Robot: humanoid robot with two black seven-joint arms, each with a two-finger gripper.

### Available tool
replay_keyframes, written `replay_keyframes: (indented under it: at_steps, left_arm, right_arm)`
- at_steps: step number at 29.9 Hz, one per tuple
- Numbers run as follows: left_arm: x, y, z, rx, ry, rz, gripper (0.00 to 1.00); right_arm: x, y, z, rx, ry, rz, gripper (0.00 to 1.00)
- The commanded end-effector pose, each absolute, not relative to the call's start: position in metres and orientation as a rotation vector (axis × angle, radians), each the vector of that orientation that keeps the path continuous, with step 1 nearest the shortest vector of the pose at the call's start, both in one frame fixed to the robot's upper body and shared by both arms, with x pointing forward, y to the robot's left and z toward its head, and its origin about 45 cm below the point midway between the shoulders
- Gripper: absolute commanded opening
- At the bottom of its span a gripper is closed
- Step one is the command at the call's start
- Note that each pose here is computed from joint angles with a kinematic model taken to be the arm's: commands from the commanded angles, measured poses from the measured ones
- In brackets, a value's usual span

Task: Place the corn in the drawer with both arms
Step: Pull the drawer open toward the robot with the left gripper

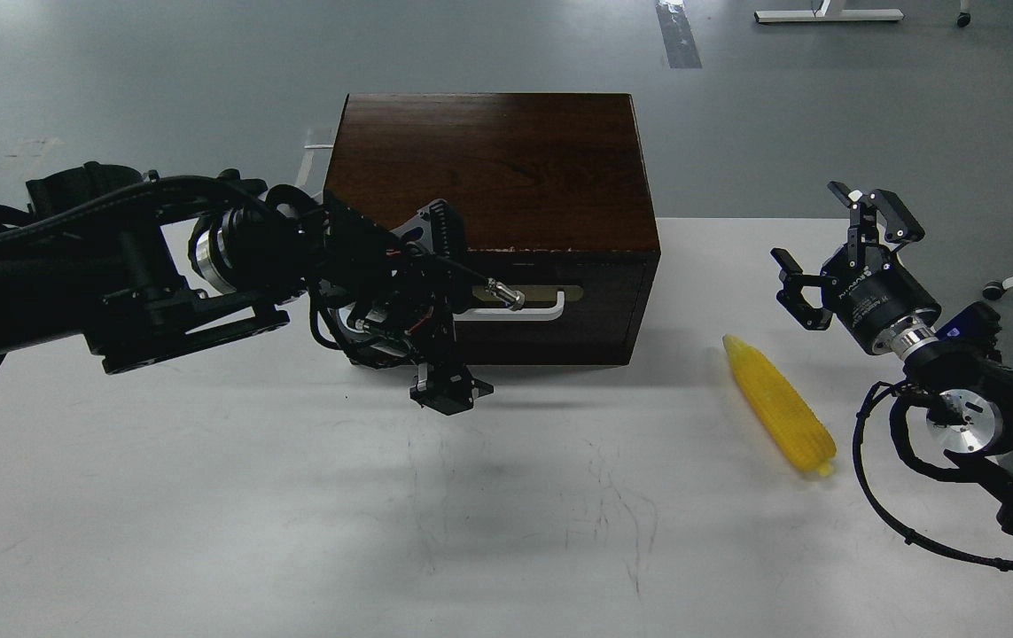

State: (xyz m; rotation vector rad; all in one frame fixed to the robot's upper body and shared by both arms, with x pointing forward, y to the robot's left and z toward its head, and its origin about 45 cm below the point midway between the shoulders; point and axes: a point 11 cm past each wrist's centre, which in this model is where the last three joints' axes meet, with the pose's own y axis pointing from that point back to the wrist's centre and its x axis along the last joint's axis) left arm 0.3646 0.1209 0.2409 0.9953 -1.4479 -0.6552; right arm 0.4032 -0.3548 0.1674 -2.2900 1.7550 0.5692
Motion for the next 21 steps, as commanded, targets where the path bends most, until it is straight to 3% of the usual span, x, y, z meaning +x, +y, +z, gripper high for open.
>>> replay_keyframes:
  at_steps: [1,16,21]
  left_arm:
    - [0.359,0.117,0.240,0.976,-1.454,-0.673,0.98]
    - [0.304,0.078,0.260,0.776,-1.564,-0.797,0.98]
    - [0.304,0.081,0.260,0.782,-1.562,-0.793,0.98]
  right_arm:
    - [0.403,-0.355,0.167,-2.287,1.756,0.569,1.00]
    - [0.403,-0.356,0.167,-2.283,1.758,0.571,1.00]
    - [0.402,-0.356,0.165,-2.283,1.760,0.575,1.00]
